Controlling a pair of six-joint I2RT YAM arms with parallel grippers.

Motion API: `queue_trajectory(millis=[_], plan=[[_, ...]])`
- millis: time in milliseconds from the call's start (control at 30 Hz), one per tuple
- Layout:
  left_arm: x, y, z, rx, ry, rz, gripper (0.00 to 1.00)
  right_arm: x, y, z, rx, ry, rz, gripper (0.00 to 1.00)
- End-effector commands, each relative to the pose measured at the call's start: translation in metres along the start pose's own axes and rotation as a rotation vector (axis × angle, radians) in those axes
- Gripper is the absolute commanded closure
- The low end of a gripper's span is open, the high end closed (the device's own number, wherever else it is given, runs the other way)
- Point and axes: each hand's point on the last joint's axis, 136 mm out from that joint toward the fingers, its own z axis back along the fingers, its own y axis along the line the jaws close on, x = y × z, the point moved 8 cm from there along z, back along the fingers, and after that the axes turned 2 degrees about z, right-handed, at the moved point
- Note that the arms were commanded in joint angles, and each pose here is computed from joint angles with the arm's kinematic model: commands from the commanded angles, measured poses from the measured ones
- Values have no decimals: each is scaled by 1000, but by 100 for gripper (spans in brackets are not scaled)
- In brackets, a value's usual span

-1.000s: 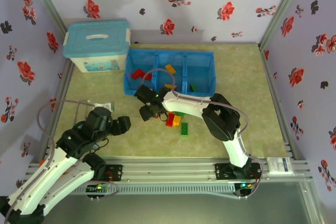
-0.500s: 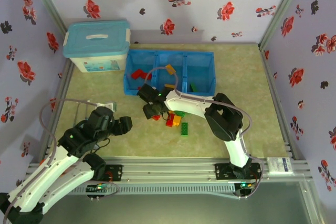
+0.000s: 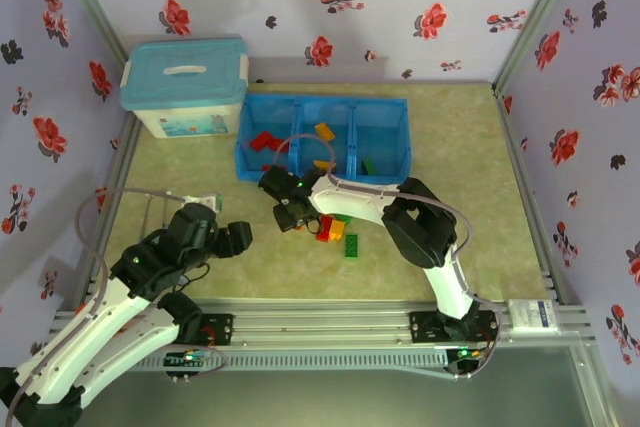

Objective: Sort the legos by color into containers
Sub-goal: Pick up the lego from the center of the table.

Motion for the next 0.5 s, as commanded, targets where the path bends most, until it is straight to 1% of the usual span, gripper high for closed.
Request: queue_trajectory(millis=[0, 200, 333, 467], plan=[[2, 0, 3, 2, -24, 7, 28, -8, 2, -10, -10, 43, 6, 55], [3, 0, 4, -1, -27, 4, 28, -2, 4, -2, -11, 33, 8, 65], [4, 0, 6, 0, -32, 0, 28, 8, 7, 13, -6, 4, 3, 66], [5, -1, 9, -4, -39, -2, 28, 26, 11, 35, -6, -55, 0, 67]])
